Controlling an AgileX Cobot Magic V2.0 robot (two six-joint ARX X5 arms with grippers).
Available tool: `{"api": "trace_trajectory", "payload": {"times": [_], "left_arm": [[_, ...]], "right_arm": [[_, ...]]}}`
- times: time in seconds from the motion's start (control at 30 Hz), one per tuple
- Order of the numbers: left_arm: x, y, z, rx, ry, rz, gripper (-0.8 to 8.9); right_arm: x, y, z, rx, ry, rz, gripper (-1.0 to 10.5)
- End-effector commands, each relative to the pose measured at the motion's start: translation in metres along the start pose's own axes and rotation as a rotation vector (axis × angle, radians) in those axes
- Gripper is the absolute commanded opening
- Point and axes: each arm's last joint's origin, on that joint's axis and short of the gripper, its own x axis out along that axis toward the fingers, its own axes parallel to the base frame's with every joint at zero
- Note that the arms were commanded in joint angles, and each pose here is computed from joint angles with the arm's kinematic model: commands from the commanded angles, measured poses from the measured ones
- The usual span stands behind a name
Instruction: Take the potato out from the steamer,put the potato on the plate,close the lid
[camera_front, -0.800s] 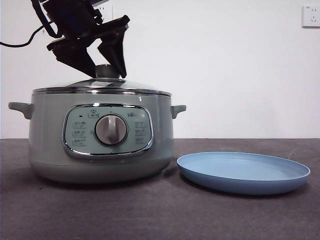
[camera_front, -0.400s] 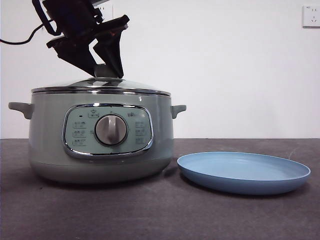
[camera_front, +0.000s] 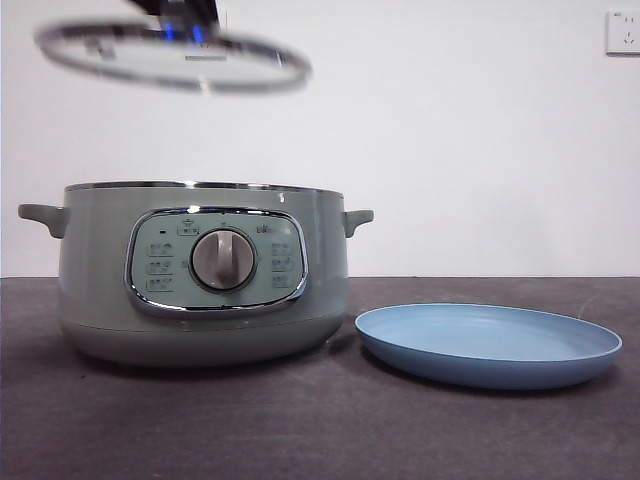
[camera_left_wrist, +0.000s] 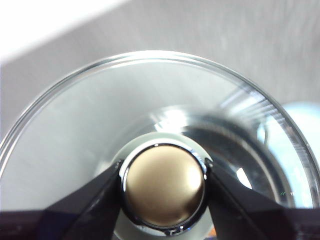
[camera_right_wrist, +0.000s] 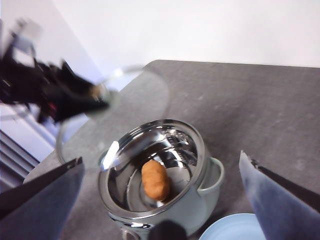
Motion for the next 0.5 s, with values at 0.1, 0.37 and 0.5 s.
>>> {"api": "trace_trajectory", "payload": {"times": [0.1, 0.37, 0.5], "left_arm": [[-0.071, 0.022, 0.01, -0.015, -0.139, 0.091, -0.08], [-0.15, 0.039, -0.015, -0.083, -0.236, 0.233, -0.08], [-0.183, 0.035, -0.028, -0.096, -0.278, 0.272, -0.08]], "right_arm": [[0.026, 0.015, 0.015, -0.053, 0.094, -0.004, 5.9], [0.113, 0.049, 0.033, -0.286, 0.336, 0.079, 5.1], [0.162, 0.063, 0.034, -0.352, 0.372, 0.154, 4.7]]}}
